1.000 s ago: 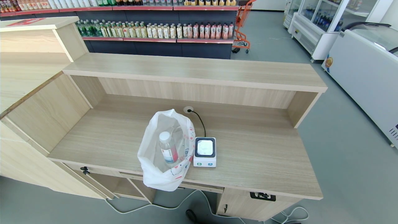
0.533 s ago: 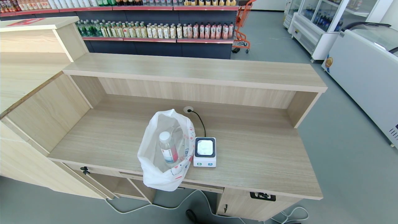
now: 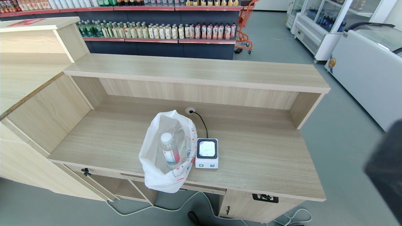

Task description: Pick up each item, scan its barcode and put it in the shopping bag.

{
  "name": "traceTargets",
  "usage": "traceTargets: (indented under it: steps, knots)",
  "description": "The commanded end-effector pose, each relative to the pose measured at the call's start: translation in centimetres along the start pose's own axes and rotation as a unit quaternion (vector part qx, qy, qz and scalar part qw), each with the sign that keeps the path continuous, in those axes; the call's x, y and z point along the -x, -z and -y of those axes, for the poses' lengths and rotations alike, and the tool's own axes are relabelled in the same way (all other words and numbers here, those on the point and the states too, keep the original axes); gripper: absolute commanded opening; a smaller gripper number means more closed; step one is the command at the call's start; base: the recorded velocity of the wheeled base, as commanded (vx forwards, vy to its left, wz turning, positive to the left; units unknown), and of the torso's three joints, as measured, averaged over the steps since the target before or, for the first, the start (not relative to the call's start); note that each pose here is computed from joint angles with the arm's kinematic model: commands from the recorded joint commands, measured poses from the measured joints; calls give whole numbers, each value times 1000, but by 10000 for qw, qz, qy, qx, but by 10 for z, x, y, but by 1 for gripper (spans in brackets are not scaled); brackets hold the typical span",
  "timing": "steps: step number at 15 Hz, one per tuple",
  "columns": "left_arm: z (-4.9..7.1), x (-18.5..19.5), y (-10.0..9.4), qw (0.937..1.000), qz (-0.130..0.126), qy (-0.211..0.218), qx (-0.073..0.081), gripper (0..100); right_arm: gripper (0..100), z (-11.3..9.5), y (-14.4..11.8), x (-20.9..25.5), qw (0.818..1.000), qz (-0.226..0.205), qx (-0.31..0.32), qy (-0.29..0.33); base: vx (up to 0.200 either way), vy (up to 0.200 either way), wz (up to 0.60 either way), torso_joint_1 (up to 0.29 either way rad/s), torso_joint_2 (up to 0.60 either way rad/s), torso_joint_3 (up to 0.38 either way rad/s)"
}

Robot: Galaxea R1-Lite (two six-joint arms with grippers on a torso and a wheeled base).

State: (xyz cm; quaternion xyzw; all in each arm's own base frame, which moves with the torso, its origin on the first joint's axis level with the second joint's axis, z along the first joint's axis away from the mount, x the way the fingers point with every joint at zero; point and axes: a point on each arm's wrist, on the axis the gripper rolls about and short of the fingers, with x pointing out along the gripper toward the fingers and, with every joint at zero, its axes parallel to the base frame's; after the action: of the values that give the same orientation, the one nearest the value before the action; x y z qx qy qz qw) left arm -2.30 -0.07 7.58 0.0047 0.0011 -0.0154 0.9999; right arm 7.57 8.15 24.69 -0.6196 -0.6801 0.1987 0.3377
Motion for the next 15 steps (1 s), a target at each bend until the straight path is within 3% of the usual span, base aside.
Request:
traceTargets:
  steps: [1,2,3,4,5,7,8,11,12,13,14,15]
  knots:
    - [0,0,0,10000,4,-1,1,0,0,-42,2,-13,9722,-692,-1963,-1069,0,0,0,0,0,0]
    - [0,0,0,10000,4,-1,1,0,0,-51,1,-9,9288,-1411,-3122,-1410,0,0,0,0,0,0]
    - [0,0,0,10000,4,-1,1,0,0,-49,7,2,8946,-2218,-3596,-1459,0,0,0,0,0,0]
    - [0,0,0,10000,-4,-1,1,0,0,-43,14,22,8579,-3302,-3654,-1465,0,0,0,0,0,0]
    - [0,0,0,10000,-11,-1,1,0,0,-46,12,35,8071,-3912,-4169,-1474,0,0,0,0,0,0]
    - [0,0,0,10000,-4,-1,1,0,0,-47,23,47,6812,-4779,-5486,-816,0,0,0,0,0,0]
    - [0,0,0,10000,-4,-1,1,0,0,-55,29,57,6190,-5327,-5739,-606,0,0,0,0,0,0]
    - [0,0,0,10000,4,-1,1,0,0,-83,37,74,4070,-6105,-6794,73,0,0,0,0,0,0]
    - [0,0,0,10000,-4,-1,1,0,0,-98,41,75,2596,-6267,-7333,465,0,0,0,0,0,0]
    - [0,0,0,10000,-4,-1,1,0,0,-101,46,70,1890,-6181,-7590,783,0,0,0,0,0,0]
    - [0,0,0,10000,4,-1,1,0,0,-112,55,62,1030,-6032,-7828,1131,0,0,0,0,0,0]
    - [0,0,0,10000,-11,-1,1,0,0,-120,60,60,781,-6002,-7867,1217,0,0,0,0,0,0]
